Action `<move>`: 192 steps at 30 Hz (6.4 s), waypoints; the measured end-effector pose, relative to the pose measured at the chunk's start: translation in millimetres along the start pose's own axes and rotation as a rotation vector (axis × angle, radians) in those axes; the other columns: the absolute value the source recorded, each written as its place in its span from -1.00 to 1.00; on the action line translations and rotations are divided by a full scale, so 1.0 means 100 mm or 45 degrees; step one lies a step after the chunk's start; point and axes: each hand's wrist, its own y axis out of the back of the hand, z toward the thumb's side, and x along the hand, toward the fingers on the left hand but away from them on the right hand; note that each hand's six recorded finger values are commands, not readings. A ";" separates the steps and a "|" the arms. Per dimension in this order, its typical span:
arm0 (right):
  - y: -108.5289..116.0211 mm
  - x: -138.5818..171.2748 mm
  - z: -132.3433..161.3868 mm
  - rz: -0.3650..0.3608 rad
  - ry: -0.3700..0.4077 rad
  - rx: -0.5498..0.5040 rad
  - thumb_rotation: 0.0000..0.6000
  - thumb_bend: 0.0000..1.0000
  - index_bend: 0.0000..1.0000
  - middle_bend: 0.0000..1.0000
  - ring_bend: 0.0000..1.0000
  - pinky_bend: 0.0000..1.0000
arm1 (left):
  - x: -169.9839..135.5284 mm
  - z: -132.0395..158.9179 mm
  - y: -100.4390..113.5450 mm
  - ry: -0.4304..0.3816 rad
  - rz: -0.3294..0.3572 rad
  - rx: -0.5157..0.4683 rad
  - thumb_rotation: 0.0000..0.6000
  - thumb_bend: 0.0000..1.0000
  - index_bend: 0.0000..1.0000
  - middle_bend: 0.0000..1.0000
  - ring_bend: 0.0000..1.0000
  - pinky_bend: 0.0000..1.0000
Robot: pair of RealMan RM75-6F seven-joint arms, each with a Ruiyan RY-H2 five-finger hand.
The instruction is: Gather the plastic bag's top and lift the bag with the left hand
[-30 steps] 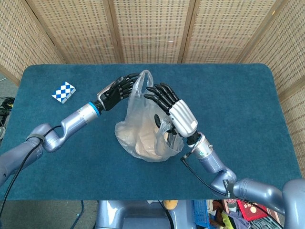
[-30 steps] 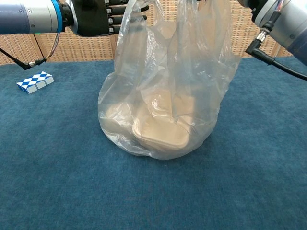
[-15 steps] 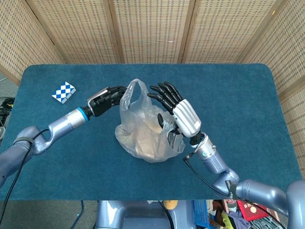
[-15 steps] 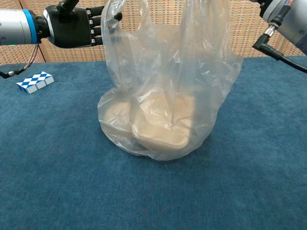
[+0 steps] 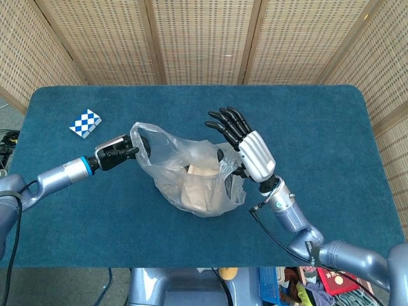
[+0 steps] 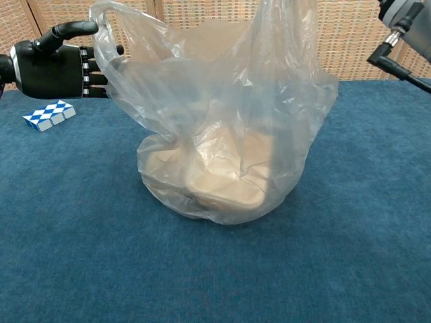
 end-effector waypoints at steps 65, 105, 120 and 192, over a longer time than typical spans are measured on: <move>0.03 -0.04 0.04 0.002 0.013 0.041 1.00 0.44 -0.70 -0.76 -1.00 -1.00 | 0.51 0.23 -1.06 -0.037 -0.543 0.023 -0.37 -0.75 -0.58 -0.81 -0.80 -0.83; 0.11 -0.11 0.07 -0.004 -0.001 0.058 1.00 0.44 -0.70 -0.76 -1.00 -1.00 | 0.62 0.14 -1.61 -0.287 -0.485 0.319 0.66 -0.73 -0.81 -0.97 -0.88 -0.85; 0.05 -0.13 0.10 0.013 0.007 0.063 1.00 0.47 -0.70 -0.76 -1.00 -1.00 | 0.71 0.11 -1.82 -0.322 -0.428 0.500 1.00 -0.73 -0.99 -1.00 -0.92 -0.86; -0.23 -0.46 0.39 0.236 0.067 0.195 1.00 0.47 -0.71 -0.75 -1.00 -1.00 | 0.95 0.21 -2.26 -0.354 -0.439 0.600 1.00 -0.71 -0.88 -1.00 -0.82 -0.85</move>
